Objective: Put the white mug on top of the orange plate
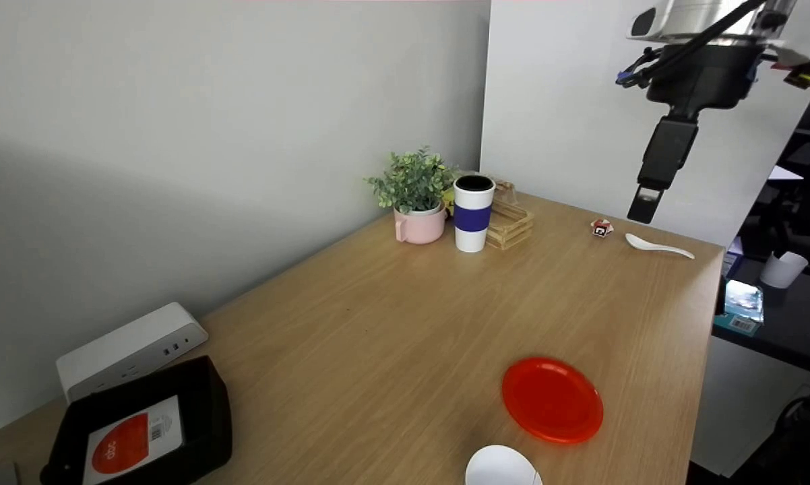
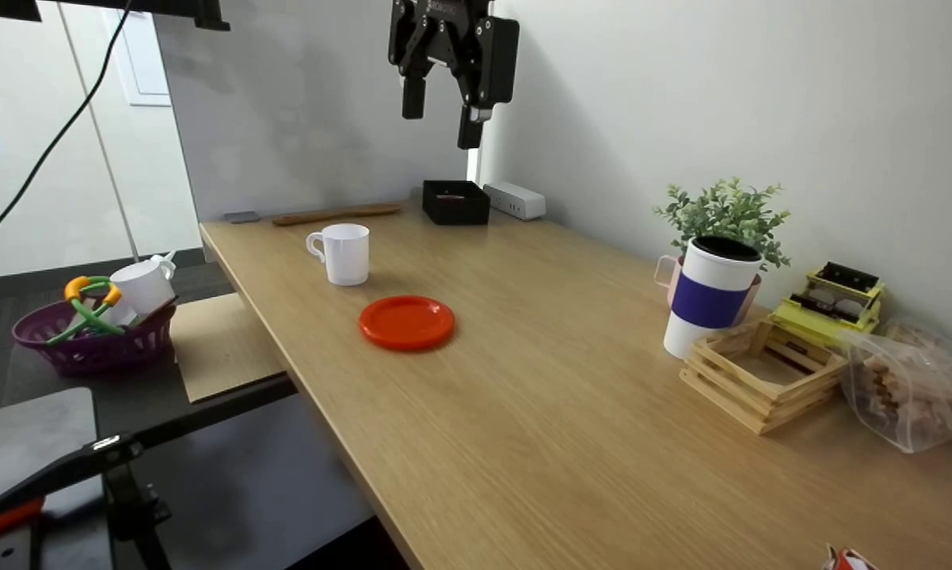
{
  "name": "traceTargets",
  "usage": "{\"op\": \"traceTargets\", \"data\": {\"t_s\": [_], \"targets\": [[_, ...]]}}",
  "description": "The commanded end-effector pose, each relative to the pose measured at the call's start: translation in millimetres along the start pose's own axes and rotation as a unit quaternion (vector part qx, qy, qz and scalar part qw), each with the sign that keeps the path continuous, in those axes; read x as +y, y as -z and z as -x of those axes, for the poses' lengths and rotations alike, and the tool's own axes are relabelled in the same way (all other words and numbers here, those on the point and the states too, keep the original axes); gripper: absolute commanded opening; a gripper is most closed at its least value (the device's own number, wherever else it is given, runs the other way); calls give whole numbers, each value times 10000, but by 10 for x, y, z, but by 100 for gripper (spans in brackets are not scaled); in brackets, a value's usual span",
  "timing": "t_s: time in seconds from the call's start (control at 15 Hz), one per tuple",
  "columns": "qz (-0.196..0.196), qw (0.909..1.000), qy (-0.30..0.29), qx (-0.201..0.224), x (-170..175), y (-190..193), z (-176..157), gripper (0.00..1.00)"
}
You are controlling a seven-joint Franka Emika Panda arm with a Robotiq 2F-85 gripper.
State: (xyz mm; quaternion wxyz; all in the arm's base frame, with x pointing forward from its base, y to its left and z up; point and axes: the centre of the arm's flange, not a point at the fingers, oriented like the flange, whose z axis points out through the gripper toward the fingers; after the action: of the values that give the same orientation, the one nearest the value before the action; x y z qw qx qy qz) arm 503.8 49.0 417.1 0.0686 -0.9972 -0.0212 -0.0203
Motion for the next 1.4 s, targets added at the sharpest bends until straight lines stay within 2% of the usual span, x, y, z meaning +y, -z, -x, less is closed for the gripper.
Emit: {"op": "traceTargets", "data": {"t_s": [0.0,0.2,0.47,1.33], "targets": [[19,10000,9,-58,-56,-54,-50,100],[25,9998,22,-176,-122,-160,-151,100],[-31,9997,-134,-181,-115,-187,-128,100],[375,9959,274,-782,-1120,-771,-604,100]]}}
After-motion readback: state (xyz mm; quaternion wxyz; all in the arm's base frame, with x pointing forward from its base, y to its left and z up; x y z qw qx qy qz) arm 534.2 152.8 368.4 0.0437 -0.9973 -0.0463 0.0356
